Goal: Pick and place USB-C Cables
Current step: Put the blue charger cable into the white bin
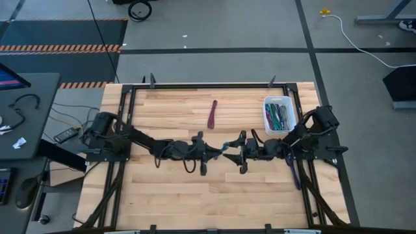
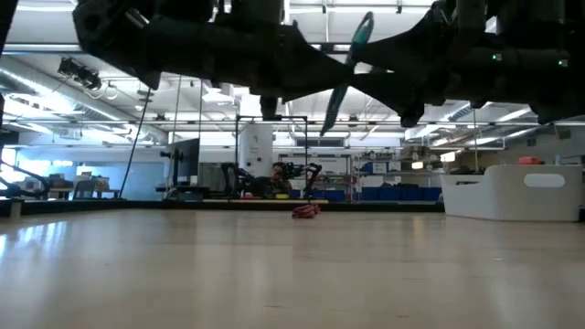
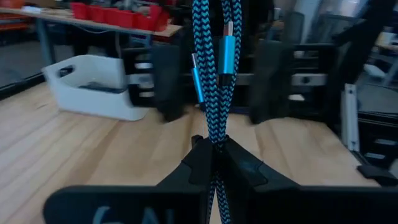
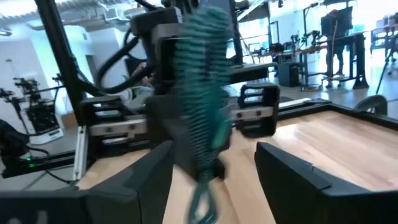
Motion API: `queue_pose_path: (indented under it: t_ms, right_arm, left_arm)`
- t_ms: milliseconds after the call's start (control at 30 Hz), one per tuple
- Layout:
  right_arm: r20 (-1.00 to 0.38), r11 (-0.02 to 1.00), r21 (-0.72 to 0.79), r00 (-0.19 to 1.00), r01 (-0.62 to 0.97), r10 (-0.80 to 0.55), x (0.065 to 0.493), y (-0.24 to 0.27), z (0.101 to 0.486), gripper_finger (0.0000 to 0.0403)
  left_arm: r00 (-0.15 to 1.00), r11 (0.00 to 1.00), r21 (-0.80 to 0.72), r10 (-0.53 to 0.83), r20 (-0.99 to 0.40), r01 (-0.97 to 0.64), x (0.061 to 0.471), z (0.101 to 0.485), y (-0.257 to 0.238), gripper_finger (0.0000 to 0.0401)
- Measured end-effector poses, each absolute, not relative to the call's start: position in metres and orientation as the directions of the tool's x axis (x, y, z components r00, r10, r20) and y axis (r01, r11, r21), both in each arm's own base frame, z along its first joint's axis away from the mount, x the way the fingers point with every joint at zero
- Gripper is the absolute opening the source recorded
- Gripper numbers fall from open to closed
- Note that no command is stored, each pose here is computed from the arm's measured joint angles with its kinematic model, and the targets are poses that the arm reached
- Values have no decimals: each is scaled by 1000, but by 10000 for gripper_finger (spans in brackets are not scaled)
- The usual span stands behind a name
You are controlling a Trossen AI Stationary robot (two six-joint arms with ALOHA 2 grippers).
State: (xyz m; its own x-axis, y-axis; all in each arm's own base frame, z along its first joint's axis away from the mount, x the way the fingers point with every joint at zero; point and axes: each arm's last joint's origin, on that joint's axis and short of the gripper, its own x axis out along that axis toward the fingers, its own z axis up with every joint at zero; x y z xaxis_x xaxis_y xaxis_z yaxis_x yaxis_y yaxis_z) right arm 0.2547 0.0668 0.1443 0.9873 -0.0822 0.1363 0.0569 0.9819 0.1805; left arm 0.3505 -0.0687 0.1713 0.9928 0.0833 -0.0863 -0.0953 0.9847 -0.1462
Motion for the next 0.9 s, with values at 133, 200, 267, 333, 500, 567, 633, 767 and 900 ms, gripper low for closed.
queue_pose_path:
  t_ms: [133, 200, 267, 333, 500, 567, 633, 767, 900]
  right_arm:
    - [146, 993, 121, 989, 10, -27, 256, 69, 146, 221]
    - [153, 995, 100, 988, 6, -21, 257, 70, 147, 200]
    - [160, 997, 79, 987, 11, -24, 258, 70, 148, 167]
    - [160, 998, 65, 987, 19, -29, 259, 70, 148, 123]
    - [143, 989, 50, 978, 143, -148, 255, 75, 148, 29]
    - [147, 967, 31, 956, 251, -253, 249, 80, 153, 30]
    - [158, 931, -13, 920, 364, -358, 240, 88, 162, 33]
    - [131, 779, -129, 789, 614, -600, 217, 101, 187, 32]
    - [4, 544, -237, 561, 805, -828, 191, 93, 218, 32]
  left_arm:
    - [994, 989, -125, 68, -87, -78, 360, 173, -71, 26]
    - [993, 990, -116, 65, -98, -77, 364, 174, -72, 29]
    - [991, 990, -111, 70, -115, -83, 365, 173, -72, 35]
    - [990, 990, -108, 75, -120, -88, 365, 173, -72, 45]
    - [958, 986, -69, 128, -258, -151, 363, 160, -66, 92]
    - [916, 977, -69, 163, -366, -202, 359, 149, -62, 120]
    - [850, 960, -68, 205, -486, -271, 353, 137, -57, 146]
    - [704, 908, -69, 271, -656, -414, 339, 119, -51, 183]
    - [634, 872, -27, 334, -698, -489, 331, 113, -54, 198]
